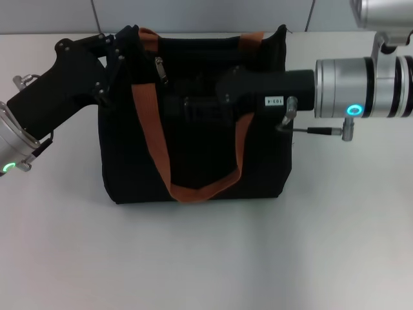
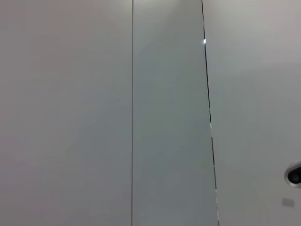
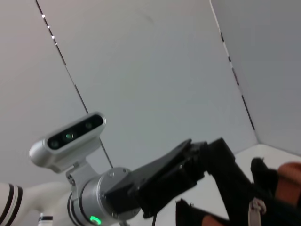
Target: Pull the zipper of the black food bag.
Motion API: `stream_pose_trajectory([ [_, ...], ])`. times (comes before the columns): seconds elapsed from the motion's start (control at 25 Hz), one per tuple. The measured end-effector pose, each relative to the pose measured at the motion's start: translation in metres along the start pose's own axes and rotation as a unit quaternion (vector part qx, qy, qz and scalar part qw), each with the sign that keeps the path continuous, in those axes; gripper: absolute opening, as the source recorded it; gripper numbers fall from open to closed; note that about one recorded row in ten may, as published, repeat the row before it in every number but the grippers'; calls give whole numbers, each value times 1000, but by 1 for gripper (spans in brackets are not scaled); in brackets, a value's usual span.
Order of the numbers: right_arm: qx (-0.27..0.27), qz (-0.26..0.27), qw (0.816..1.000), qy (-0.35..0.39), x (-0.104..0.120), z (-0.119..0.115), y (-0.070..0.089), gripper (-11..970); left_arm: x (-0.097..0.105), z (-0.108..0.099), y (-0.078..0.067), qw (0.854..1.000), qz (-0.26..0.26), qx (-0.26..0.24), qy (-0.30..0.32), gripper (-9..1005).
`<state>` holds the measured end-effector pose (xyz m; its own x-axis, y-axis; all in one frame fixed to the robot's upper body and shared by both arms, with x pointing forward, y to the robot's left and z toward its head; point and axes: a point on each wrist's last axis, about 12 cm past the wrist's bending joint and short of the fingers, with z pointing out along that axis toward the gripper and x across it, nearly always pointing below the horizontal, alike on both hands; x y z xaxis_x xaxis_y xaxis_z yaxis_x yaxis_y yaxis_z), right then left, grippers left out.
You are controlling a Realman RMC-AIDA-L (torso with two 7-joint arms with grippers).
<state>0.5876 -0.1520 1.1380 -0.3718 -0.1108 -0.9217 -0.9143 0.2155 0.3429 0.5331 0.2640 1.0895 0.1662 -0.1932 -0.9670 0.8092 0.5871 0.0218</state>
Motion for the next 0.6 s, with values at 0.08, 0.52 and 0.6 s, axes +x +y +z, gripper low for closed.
stream_pose_trajectory([
  [0.08,2,0,1000,-4,-5,-1,0,523,0,1,0,1000,1,1,-1,21],
  [0.52,13,37,999,-4,-14,-2,-1,524,-2,2,0,1000,2,6,-8,21],
  [0.6,12,36,999,-2,-15,-1,-1,524,-2,3,-1,1000,2,8,-9,21],
])
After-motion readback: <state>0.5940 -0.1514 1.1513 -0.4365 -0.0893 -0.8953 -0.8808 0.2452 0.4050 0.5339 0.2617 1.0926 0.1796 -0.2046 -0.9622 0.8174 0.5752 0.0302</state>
